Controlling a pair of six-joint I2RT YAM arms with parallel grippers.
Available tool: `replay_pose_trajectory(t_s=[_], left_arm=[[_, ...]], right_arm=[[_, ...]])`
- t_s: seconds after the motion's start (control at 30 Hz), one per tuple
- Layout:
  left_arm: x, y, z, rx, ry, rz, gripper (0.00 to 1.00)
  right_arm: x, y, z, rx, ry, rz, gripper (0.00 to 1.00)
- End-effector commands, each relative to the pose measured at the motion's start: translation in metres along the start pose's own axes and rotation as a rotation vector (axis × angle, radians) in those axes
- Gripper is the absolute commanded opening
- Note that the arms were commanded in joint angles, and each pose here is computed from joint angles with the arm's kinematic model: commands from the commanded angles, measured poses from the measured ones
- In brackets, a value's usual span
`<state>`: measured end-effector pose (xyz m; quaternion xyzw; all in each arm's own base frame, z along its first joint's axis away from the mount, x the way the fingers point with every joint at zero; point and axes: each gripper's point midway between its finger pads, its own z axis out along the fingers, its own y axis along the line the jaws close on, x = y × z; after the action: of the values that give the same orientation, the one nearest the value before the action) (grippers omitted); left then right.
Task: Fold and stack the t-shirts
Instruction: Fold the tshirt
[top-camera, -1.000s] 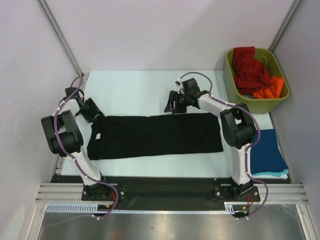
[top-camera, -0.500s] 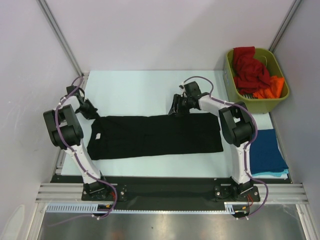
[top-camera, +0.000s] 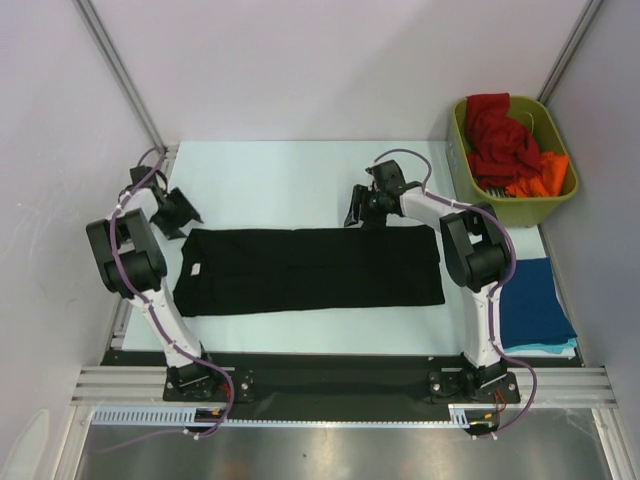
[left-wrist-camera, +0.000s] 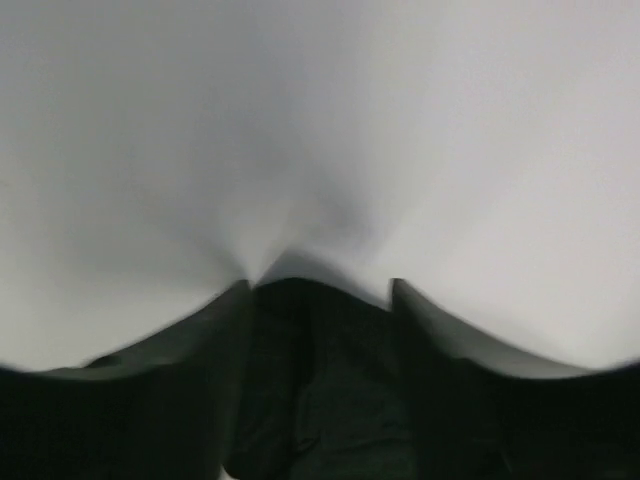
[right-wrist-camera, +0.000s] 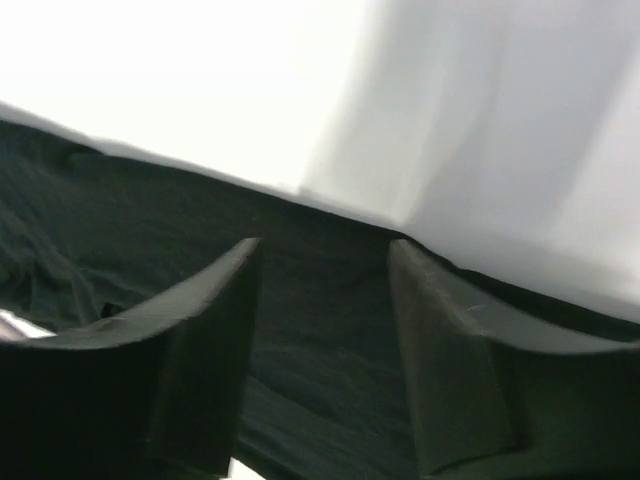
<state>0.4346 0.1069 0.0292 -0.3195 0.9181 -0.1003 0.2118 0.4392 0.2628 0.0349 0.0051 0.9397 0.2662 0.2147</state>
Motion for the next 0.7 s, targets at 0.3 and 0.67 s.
replay_pose_trajectory(t_s=[0.3, 0.67], left_arm=[[0.041, 0.018, -0.160, -0.089, -0.327, -0.101, 0.77], [0.155, -0.001, -0.125, 0.173, -0.043, -0.148, 0.79]], right_arm=[[-0.012, 0.052, -0.067, 0.117, -0.034, -0.132, 0.77], [0.126, 0.218, -0.060, -0.527, 0.293, 0.092, 0.77]])
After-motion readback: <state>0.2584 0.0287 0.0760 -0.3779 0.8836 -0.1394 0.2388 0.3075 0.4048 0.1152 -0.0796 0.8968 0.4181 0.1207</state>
